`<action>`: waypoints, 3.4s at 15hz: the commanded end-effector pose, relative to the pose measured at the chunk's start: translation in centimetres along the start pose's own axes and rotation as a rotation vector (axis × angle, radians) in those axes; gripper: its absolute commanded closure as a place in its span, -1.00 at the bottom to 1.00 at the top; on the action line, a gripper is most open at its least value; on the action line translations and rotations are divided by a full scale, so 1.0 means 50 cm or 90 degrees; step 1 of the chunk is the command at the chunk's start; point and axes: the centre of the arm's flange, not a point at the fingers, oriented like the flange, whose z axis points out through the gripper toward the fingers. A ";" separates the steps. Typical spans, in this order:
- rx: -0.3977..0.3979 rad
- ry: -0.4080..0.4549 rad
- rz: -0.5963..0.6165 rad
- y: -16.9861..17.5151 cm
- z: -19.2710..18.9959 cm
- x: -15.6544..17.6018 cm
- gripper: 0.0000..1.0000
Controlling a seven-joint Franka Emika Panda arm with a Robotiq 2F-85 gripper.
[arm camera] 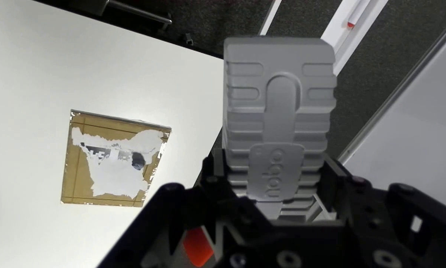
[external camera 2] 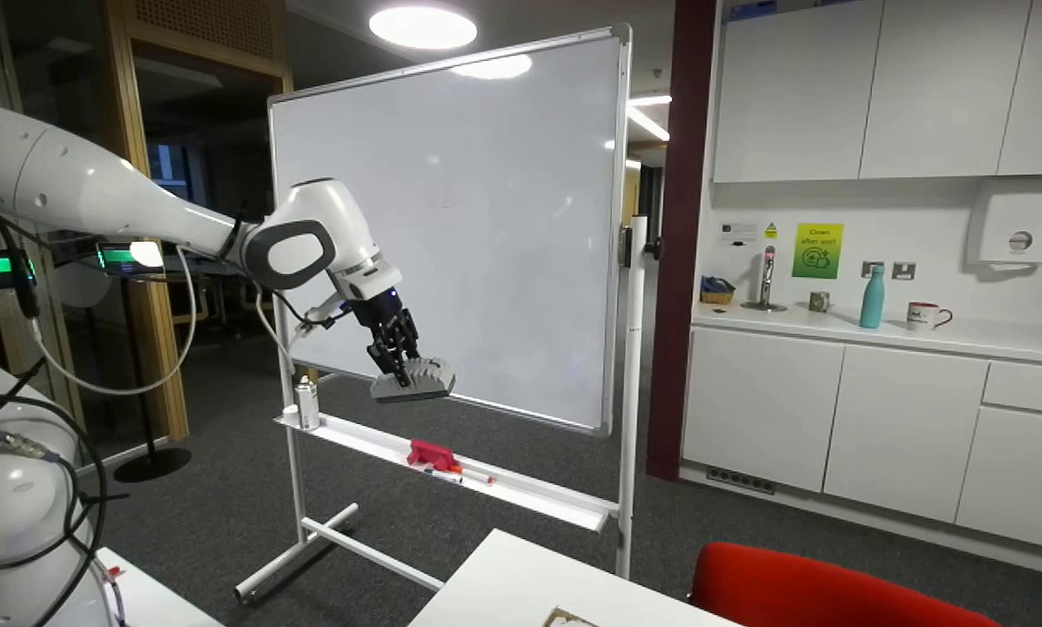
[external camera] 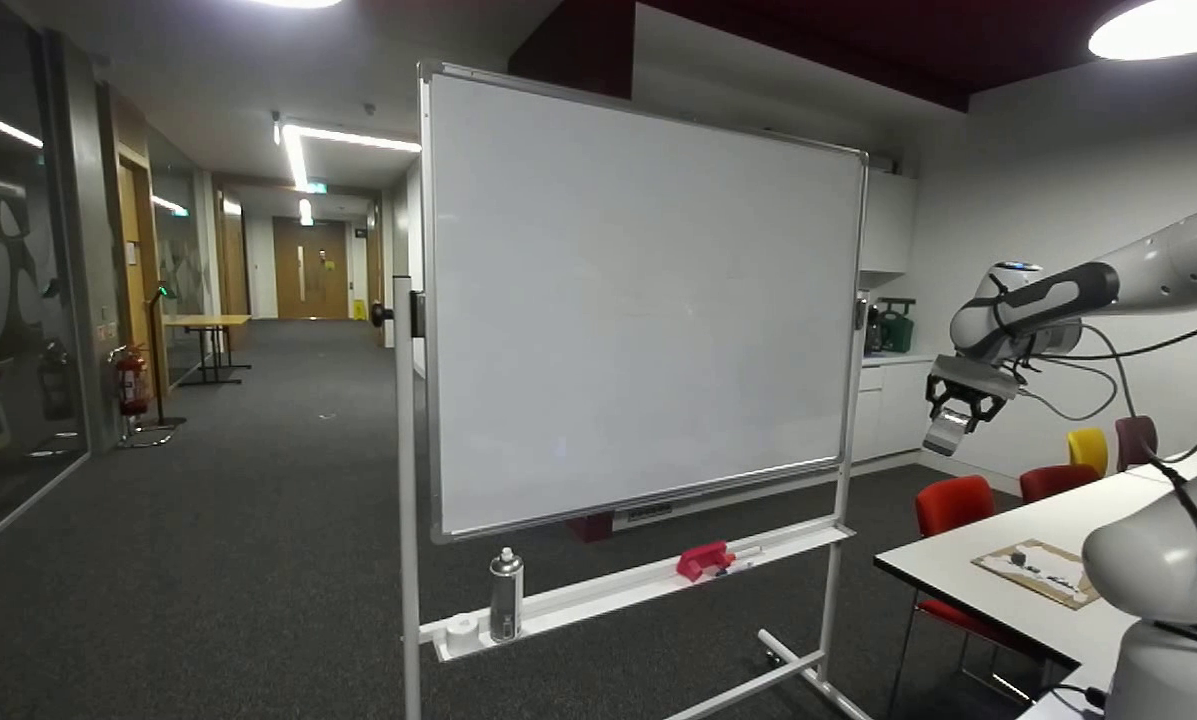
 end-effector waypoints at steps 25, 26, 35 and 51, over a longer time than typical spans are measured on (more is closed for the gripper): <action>-0.105 0.061 0.127 0.002 0.312 0.187 0.32; -0.114 0.069 0.123 -0.001 0.331 0.185 0.32; -0.129 0.045 0.122 -0.001 0.359 0.168 0.32; -0.242 0.000 0.145 0.009 0.611 0.159 0.32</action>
